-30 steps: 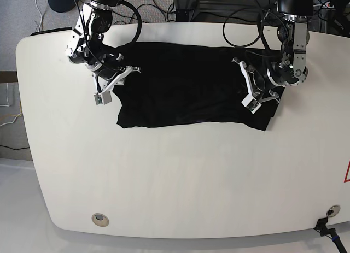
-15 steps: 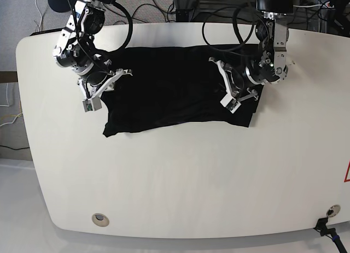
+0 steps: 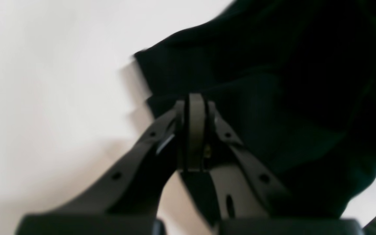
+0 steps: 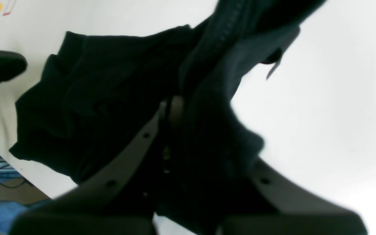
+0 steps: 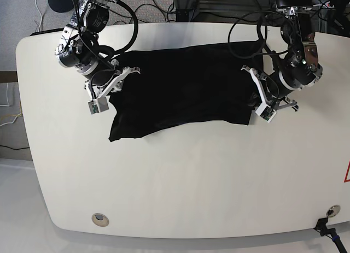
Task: Fold the T-shirt properly
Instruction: 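Fold the shirt ends inward with both grippers toward each other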
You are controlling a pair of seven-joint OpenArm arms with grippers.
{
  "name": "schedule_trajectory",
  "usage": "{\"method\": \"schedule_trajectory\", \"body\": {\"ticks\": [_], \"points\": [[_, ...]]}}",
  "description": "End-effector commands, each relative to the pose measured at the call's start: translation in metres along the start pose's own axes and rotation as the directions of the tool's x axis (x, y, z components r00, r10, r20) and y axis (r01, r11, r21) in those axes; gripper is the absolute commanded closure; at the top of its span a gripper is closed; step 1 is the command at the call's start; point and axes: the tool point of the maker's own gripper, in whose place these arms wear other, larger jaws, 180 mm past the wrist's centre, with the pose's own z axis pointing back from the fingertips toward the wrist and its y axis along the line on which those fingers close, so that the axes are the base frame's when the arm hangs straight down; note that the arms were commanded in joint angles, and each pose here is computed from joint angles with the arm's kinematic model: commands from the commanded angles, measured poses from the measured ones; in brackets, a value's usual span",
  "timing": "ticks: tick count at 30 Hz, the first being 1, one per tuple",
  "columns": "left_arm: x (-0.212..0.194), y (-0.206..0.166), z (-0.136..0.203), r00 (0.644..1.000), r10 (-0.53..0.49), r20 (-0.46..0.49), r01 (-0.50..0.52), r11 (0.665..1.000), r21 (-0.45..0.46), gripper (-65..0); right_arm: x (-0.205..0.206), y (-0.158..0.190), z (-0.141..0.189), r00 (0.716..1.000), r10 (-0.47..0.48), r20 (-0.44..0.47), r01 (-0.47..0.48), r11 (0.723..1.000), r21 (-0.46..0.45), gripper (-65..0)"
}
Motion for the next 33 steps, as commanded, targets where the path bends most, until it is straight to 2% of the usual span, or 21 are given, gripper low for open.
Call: {"method": "schedule_trajectory", "body": {"ticks": [1,9,12,15,18,23,26,30,33], "points": [[-0.003,0.004,0.008,1.0,-0.004,0.009,0.004,1.0,0.011,0.0,0.016,0.003,0.004,0.998,0.021,0.057,-0.022,1.0,0.014,0.0],[-0.04,-0.002,-0.001,0.995,0.054,-0.078,-0.056,0.998,-0.023,0.0,0.016,0.003,0.003,0.998,0.02,0.056,-0.021,1.0,0.014,0.0],[-0.051,-0.004,-0.011,0.992,0.099,-0.075,-0.102,0.994,-0.044,0.0,0.015,0.005,0.003,0.998,0.017,0.057,-0.018,1.0,0.017,0.0],[-0.076,-0.007,-0.023,0.979,0.16,-0.124,-0.169,0.983,-0.068,0.0,0.019,0.011,0.003,0.997,0.017,0.072,-0.019,0.999,0.026,0.0],[-0.078,-0.004,-0.031,0.974,0.183,-0.134,-0.194,0.978,-0.073,0.0,0.024,0.031,-0.002,0.996,0.032,0.087,-0.038,0.997,0.07,0.0],[-0.077,-0.023,-0.043,0.974,0.17,-0.15,-0.19,0.973,-0.129,0.0,0.024,0.073,-0.018,0.997,0.021,0.074,-0.034,0.985,0.17,0.0],[-0.067,-0.038,-0.051,0.977,0.169,-0.132,-0.189,0.968,-0.162,0.0,0.029,0.102,-0.023,0.996,-0.006,0.086,-0.017,0.966,0.257,0.0],[-0.063,-0.056,-0.056,0.981,0.137,-0.138,-0.164,0.964,-0.208,0.0,0.038,0.133,-0.023,0.992,-0.091,0.092,0.05,0.925,0.376,0.0],[-0.054,-0.066,-0.06,0.987,0.123,-0.1,-0.144,0.96,-0.238,0.0,0.036,0.153,-0.026,0.993,-0.091,0.072,0.052,0.904,0.424,0.0]]}}
